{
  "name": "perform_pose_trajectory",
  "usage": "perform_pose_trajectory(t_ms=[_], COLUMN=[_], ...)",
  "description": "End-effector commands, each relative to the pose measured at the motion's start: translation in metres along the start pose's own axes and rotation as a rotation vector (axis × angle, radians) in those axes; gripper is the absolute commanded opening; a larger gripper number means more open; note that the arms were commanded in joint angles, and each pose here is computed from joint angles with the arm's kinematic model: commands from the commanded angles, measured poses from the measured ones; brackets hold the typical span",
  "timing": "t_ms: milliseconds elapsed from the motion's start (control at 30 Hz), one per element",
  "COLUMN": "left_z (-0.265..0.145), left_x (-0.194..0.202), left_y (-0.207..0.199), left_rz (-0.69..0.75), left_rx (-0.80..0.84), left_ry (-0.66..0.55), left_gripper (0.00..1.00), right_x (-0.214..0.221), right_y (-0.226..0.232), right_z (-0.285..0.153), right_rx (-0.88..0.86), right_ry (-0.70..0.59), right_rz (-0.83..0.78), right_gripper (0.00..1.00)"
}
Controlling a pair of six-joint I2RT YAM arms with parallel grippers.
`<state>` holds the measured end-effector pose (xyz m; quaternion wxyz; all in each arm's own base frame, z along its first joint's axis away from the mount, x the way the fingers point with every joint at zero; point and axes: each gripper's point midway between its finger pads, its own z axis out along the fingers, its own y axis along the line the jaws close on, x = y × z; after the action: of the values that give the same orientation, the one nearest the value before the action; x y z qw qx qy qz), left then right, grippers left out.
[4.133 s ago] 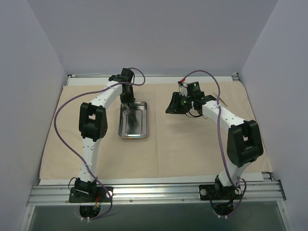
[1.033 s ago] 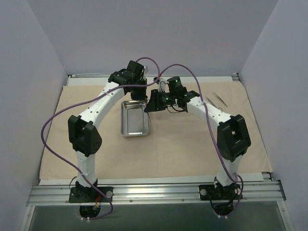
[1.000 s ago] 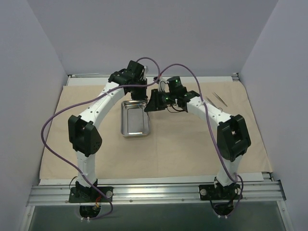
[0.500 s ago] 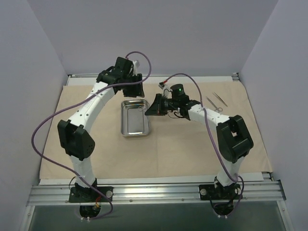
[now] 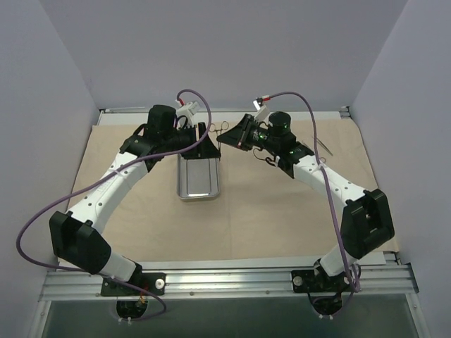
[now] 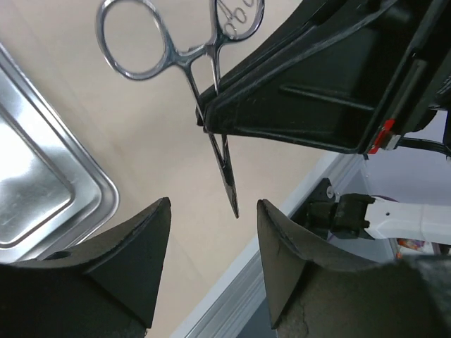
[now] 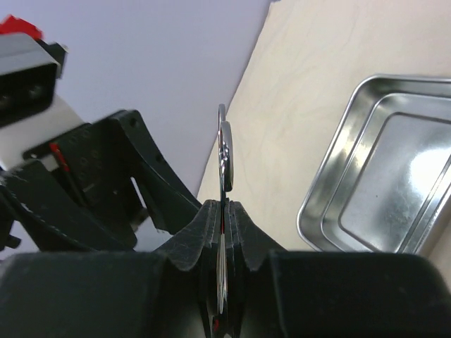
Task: Open and lay out the surgical kit
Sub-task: Place the medical item in the surgical kit.
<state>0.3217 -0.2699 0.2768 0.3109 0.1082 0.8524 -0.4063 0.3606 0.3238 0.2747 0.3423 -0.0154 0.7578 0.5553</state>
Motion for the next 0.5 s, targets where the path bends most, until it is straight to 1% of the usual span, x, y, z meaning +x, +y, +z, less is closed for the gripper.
perform_pose_trajectory(t_ms=[0,167,267,333,367,400,467], left_z=[-0.002,0.002,0.006,0.007,0.011,0.010,0.014], left_x=[-0.020,-0.019,-0.020,-0.021,-0.019,-0.018,-0.014], left_y=[-0.034,-0.037,-0.042,-0.045,-0.044,-0.046,-0.043], left_rz=[0.030,0.000,-0.022,-0.040,-0.048,-0.048,-0.062], left_rx=[0.151,0.186,0.226,0.247,0.251,0.265,0.259], left_ry=[-0.076,-0.078,-0.078,-0.080,-0.069,-0.057,-0.033], left_gripper=[0.61,0.60,0.57,0.48,0.40,0.25,0.12], right_x=[-0.038,-0.043,-0.042,-0.040,-0.041,-0.040,-0.041], right_y=[0.039,0.047,0.047,0.047,0.048,0.048,0.050], right_z=[-0.015,-0.024,-0.024,-0.024,-0.025,-0.025,-0.028], right_rx=[-0.060,-0.082,-0.079,-0.081,-0.085,-0.085,-0.087], right_ry=[-0.149,-0.194,-0.192,-0.188,-0.191,-0.190,-0.194], right_rz=[-0.013,0.031,0.038,0.048,0.048,0.050,0.049], right_gripper=[0.00,0.00,0.00,0.00,0.00,0.00,0.00])
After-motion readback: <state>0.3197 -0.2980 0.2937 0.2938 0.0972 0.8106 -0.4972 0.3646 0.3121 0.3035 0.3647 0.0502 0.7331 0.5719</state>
